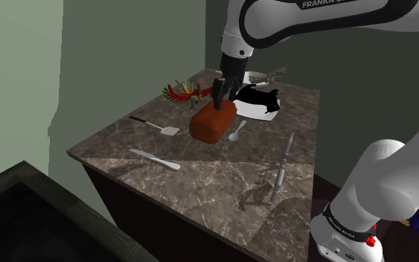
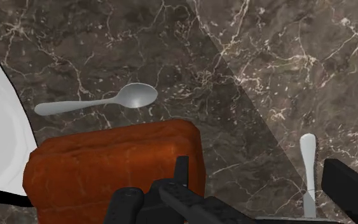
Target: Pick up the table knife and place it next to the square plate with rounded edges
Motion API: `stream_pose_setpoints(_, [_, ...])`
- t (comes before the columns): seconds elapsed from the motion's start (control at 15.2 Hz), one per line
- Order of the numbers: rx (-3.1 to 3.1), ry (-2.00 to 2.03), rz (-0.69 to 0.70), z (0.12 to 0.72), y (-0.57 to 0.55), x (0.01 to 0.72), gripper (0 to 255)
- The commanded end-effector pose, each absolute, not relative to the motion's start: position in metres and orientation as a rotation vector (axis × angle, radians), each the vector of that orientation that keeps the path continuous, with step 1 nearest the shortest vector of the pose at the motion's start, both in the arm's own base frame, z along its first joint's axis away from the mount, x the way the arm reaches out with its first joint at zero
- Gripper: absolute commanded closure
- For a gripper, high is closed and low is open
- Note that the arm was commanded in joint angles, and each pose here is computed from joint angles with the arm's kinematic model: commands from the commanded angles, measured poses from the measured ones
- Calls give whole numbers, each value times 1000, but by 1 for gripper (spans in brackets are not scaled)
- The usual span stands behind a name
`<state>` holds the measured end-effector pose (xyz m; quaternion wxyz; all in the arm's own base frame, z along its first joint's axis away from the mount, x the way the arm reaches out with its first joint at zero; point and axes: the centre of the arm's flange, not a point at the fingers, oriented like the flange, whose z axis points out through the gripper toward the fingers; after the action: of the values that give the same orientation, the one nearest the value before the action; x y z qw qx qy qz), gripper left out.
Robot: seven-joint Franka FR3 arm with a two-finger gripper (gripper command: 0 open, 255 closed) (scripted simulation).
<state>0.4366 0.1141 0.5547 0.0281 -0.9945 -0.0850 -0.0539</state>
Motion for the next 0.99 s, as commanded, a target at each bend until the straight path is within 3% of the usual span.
stream_pose_setpoints(0.0, [-3074,-286,-153,540,131,454,0])
stream_pose_setpoints(0.92, [-3100,-452,-53,437,264,551,0])
